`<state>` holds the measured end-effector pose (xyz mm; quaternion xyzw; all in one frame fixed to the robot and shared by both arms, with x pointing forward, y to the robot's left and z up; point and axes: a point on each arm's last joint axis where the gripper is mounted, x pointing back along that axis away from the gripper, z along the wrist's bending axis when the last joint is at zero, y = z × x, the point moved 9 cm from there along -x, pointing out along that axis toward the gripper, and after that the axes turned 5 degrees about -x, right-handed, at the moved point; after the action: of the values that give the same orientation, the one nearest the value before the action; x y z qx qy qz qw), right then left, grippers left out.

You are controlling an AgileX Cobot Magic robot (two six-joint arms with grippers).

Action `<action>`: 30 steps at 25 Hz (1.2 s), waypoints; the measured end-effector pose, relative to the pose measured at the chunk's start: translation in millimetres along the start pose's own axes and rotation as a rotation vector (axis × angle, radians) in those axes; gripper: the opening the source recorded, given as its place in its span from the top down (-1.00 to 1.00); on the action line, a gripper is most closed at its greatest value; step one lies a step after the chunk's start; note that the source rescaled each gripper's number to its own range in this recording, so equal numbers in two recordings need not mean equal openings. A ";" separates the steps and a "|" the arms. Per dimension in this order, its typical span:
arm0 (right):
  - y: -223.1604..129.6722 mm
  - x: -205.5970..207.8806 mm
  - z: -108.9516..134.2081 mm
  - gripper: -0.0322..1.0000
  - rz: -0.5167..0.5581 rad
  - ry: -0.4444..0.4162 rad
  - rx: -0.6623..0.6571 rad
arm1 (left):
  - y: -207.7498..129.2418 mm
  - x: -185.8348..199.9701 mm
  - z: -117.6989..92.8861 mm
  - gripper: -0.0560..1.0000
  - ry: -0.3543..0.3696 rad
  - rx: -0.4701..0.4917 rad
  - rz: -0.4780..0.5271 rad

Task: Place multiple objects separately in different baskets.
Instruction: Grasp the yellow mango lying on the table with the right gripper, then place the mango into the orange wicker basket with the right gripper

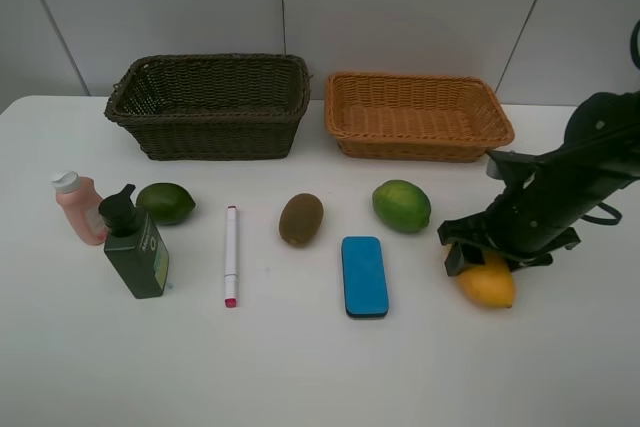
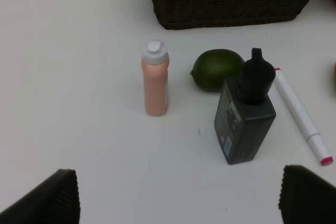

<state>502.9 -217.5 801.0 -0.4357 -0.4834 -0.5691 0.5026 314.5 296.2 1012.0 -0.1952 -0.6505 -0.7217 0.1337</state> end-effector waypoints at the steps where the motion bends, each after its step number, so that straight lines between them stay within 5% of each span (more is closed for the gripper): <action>1: 1.7 2.3 1.2 0.36 -0.001 0.003 0.002 | 0.0 0.0 0.0 -1.00 0.000 0.000 0.000; 12: 51.1 56.5 26.0 0.36 -0.055 0.045 0.068 | 0.0 0.0 0.0 -1.00 0.000 0.000 0.000; 22: 137.3 113.6 31.9 0.36 -0.336 -0.041 0.220 | 0.0 0.0 0.0 -1.00 0.000 0.000 0.000; 30: 197.0 108.6 25.9 0.36 -0.486 -0.121 0.301 | 0.0 0.0 0.0 -1.00 0.000 0.000 0.000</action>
<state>686.4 -213.6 933.8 -0.2608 -0.6817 -0.5676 0.3809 314.5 296.2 1012.0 -0.1952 -0.6505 -0.7217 0.1337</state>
